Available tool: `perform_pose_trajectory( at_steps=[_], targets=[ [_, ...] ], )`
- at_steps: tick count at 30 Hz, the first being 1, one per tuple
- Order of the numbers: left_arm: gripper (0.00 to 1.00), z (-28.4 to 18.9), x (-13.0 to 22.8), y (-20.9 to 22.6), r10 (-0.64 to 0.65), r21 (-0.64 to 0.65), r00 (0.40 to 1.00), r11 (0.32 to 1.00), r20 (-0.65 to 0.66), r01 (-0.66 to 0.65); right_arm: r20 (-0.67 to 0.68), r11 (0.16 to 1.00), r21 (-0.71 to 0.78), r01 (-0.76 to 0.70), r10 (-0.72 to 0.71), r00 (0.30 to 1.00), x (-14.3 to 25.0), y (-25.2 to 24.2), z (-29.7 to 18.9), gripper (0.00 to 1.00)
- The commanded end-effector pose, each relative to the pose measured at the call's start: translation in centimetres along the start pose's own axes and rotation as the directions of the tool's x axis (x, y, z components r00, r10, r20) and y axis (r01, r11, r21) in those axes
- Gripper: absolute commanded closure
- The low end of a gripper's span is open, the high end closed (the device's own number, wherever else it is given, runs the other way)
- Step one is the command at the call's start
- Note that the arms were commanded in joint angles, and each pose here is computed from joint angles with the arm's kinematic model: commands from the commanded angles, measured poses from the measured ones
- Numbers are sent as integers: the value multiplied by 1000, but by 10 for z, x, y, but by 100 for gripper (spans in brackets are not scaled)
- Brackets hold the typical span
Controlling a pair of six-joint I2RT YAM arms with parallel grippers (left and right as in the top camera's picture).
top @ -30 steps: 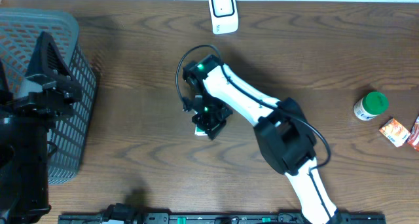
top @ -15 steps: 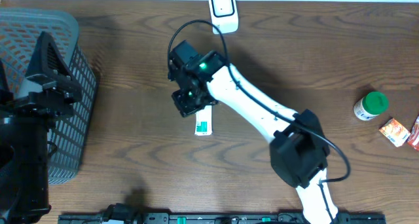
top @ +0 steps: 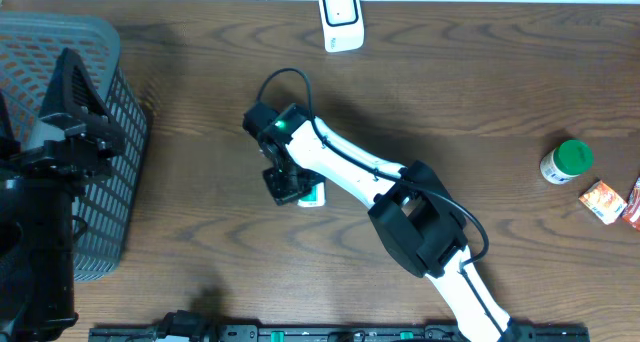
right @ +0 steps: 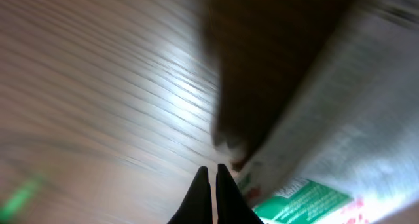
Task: Scan the item barcode
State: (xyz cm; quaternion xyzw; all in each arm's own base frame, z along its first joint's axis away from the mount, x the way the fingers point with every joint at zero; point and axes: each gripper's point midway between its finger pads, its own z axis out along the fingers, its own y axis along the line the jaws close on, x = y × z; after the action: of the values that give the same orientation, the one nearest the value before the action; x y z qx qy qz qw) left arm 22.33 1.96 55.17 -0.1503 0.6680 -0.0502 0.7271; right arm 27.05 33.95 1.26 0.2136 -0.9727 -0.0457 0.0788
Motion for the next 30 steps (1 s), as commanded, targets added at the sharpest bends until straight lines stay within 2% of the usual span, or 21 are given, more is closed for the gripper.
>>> perform_pose_trajectory(
  at_steps=[1, 6, 11, 12, 13, 14, 16, 18, 19, 22, 26, 30],
  targets=[
    [17, -1, -2, 1, 1, -6, 1000, 1000, 7, -1, -2, 986, 158, -48, 49, 999, 5, -38, -9, 99],
    [17, -1, -2, 1, 1, -6, 1000, 1000, 7, -1, -51, 982, 182, -48, 58, 997, 17, -48, -15, 99],
    [17, -1, -2, 1, 1, -6, 1000, 1000, 7, -1, -37, 1000, -11, 8, -8, 999, 15, -12, -41, 99],
    [17, -1, -2, 1, 1, -6, 1000, 1000, 7, -1, -19, 999, -44, 25, -26, 999, 13, -5, -51, 93],
    [17, -1, -2, 1, 1, -6, 1000, 1000, 7, -1, 27, 993, -94, 74, -71, 997, 8, 6, -70, 60],
    [17, -1, -2, 1, 1, -6, 1000, 1000, 7, -1, 52, 989, -110, 98, -93, 994, 6, 11, -81, 44],
    [17, -1, -2, 1, 1, -6, 1000, 1000, 7, -1, 92, 984, -109, 141, -132, 987, 2, 13, -95, 18],
    [17, -1, -2, 1, 1, -6, 1000, 1000, 7, -1, 119, 982, -71, 174, -165, 979, -2, 8, -100, 4],
    [17, -1, -2, 1, 1, -6, 1000, 1000, 7, -1, 125, 983, -40, 178, -172, 977, -4, 2, -100, 1],
    [17, -1, -2, 1, 1, -6, 1000, 1000, 7, -1, 121, 979, 45, 197, -201, 972, -9, -19, -95, 1],
    [17, -1, -2, 1, 1, -6, 1000, 1000, 7, -1, 73, 960, 54, 276, -280, 957, -5, -32, -79, 1],
    [17, -1, -2, 1, 1, -6, 1000, 1000, 7, -1, 42, 961, 55, 273, -275, 960, -3, -46, -52, 1]
  ],
)
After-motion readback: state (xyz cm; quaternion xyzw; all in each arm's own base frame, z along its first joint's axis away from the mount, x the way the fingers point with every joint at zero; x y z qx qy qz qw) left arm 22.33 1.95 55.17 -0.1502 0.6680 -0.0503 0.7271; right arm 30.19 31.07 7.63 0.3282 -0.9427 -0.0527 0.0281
